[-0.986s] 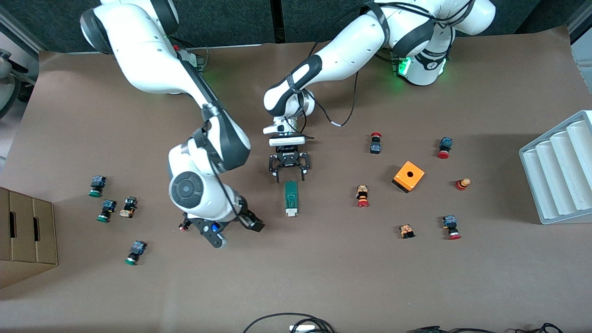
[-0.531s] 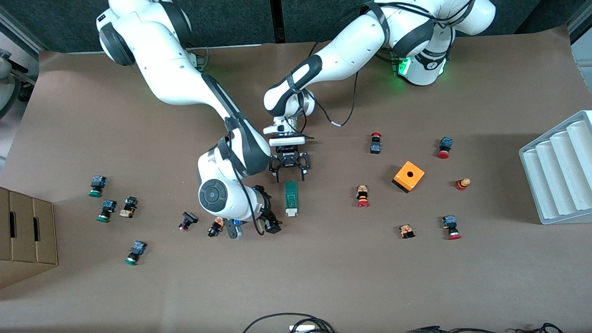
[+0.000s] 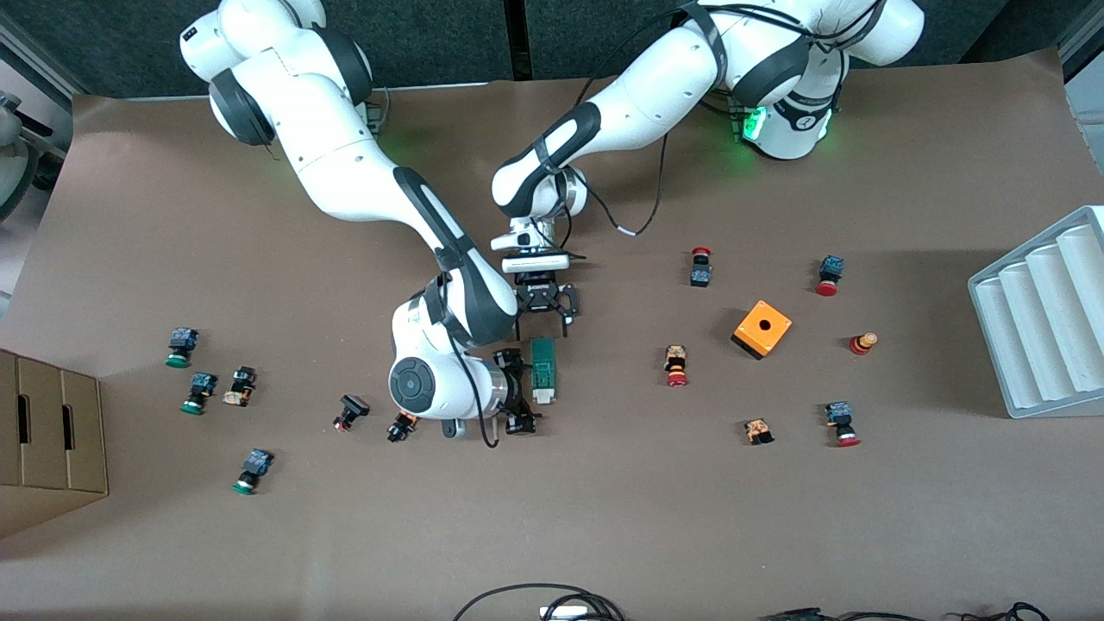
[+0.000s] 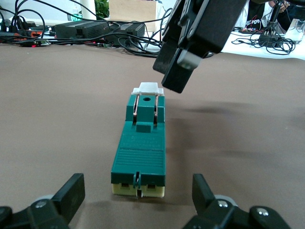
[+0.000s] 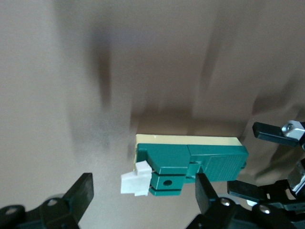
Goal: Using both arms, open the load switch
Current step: 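Grasp the white lever of the switch with the right gripper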
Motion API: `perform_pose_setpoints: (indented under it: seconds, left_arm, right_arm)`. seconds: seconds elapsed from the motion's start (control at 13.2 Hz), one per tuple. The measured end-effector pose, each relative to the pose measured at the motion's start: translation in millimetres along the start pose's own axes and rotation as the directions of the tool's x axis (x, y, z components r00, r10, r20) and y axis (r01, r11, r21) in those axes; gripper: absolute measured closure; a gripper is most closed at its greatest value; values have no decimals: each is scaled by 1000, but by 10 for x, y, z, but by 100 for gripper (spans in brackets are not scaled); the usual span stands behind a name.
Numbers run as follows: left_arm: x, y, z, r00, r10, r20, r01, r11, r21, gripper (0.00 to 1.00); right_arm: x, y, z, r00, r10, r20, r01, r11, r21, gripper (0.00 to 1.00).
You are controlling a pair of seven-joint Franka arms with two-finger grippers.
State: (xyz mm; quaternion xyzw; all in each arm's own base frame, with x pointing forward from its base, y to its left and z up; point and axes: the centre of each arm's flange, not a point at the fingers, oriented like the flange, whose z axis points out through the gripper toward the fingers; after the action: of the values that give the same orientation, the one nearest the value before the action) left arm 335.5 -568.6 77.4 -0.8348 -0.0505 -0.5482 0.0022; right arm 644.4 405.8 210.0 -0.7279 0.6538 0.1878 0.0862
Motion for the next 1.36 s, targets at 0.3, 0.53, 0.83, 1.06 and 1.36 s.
perform_pose_setpoints:
  seconds: [0.3,0.53,0.83,1.06,1.36]
  left_arm:
    - [0,0,0,1000,0,0,0,1000,0,0]
    - [0,0,0,1000,0,0,0,1000,0,0]
    - [0,0,0,1000,0,0,0,1000,0,0]
    - [0,0,1,1000,0,0,0,1000,0,0]
    - [0,0,0,1000,0,0,0,1000,0,0]
  right_arm:
    - [-29,24,64,1000,25,-2,-25,1000,-8,7]
    - [-103,66,135,1000,28,3,-28,999,-19,13]
    - [-134,84,166,1000,29,2,-28,999,-23,25]
    - [-137,63,139,1000,30,5,-30,1000,-9,37]
    - [-149,39,107,999,31,8,-31,1000,3,52]
